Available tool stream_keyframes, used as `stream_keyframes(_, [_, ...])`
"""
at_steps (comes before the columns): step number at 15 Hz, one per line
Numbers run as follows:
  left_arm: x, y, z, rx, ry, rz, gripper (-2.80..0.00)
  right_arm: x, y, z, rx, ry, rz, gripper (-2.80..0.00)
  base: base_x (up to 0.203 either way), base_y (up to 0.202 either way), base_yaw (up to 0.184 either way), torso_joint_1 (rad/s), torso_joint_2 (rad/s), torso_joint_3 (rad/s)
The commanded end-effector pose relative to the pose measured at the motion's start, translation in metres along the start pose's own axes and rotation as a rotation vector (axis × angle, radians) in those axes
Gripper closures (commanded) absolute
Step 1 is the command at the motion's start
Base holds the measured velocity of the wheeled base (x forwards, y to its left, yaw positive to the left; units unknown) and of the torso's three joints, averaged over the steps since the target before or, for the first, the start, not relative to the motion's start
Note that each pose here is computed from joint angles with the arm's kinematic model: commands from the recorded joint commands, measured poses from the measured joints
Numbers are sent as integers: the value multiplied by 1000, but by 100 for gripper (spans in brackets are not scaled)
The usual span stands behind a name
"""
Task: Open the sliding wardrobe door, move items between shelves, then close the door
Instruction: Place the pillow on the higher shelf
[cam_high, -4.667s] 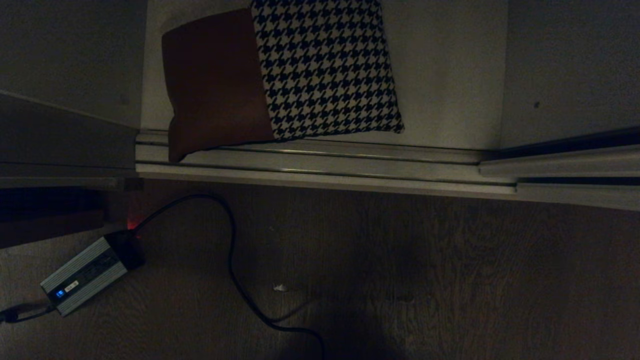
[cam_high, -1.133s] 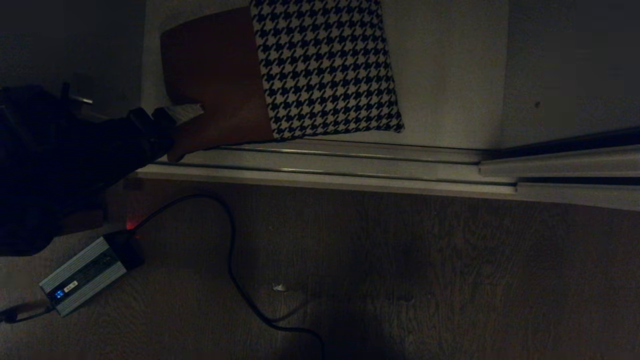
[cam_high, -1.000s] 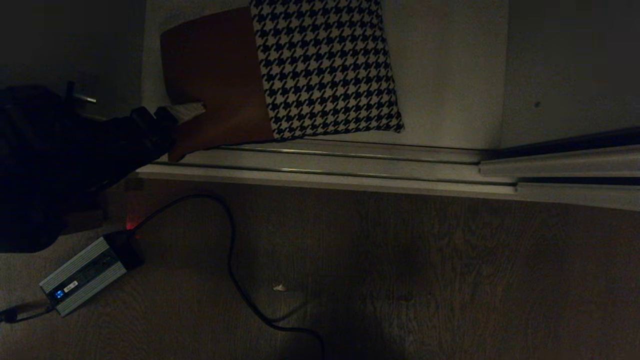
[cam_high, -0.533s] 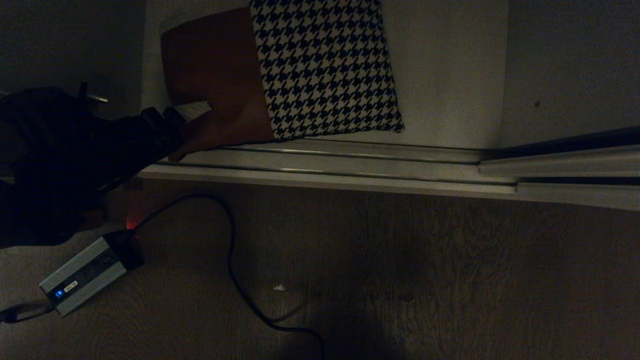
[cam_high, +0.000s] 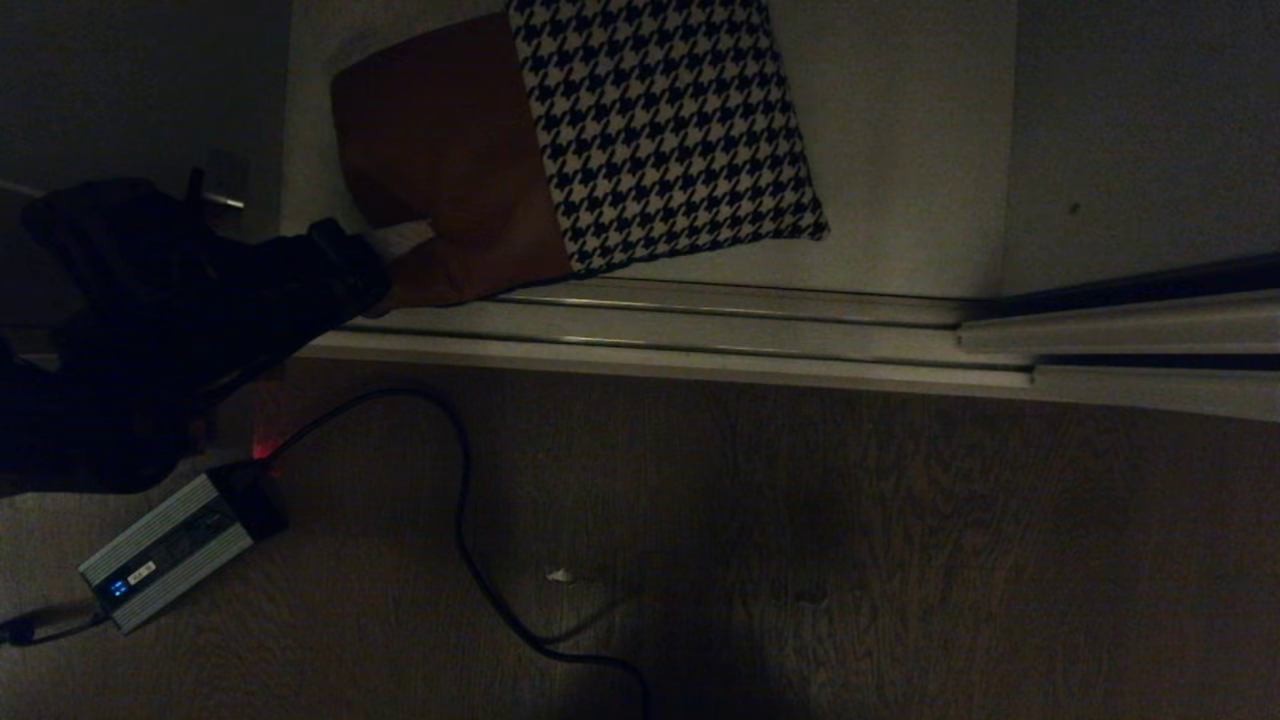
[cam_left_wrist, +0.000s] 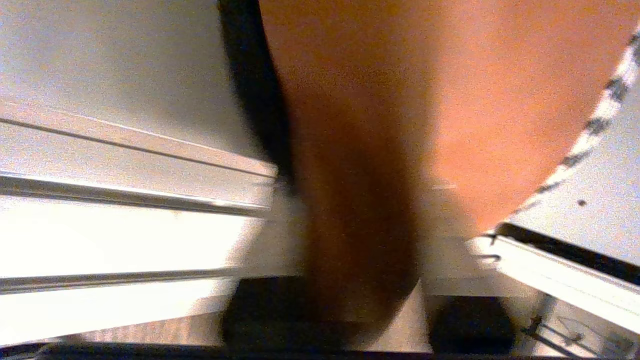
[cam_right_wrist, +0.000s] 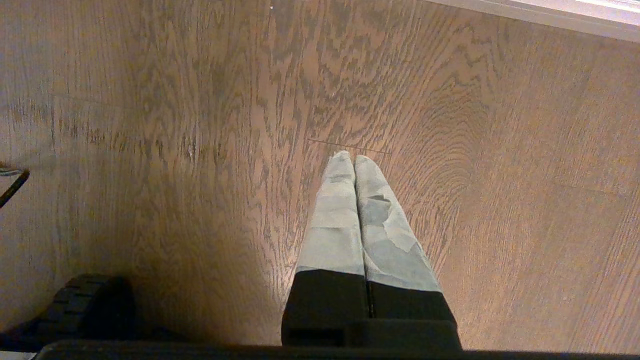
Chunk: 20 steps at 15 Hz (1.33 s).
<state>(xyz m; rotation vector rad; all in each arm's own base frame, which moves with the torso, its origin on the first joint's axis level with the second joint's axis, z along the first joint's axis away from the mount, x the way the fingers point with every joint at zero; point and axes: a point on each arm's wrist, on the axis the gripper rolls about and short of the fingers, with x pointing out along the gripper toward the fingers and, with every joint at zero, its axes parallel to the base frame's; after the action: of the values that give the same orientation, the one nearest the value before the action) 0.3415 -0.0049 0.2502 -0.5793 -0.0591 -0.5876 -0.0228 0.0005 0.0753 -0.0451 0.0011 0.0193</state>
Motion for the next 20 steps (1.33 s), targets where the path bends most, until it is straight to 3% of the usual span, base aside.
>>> stream_keyframes(1, [1,-9,1,2,-2,-28,0,0,0,-1,-1,2,1,0,0,0,0,0,0,0])
stream_keyframes(10, [-10,-72,-12,-29,56,-159,0,0,0,-1,-1,2,1,0,0,0,0,0,0,0])
stream_keyframes(12, [-16,-72,-18,-64,102,-134,0,0,0,-1,-1,2,1,0,0,0,0,0,0,0])
stream_keyframes(14, [-23,-84,-28,-127,150,-148,0,0,0,-1,-1,2,1,0,0,0,0,0,0,0])
stream_keyframes(20, [-33,-108,-38,-192,267,-147,0,0,0,-1,-3,3,1,0,0,0,0,0,0,0])
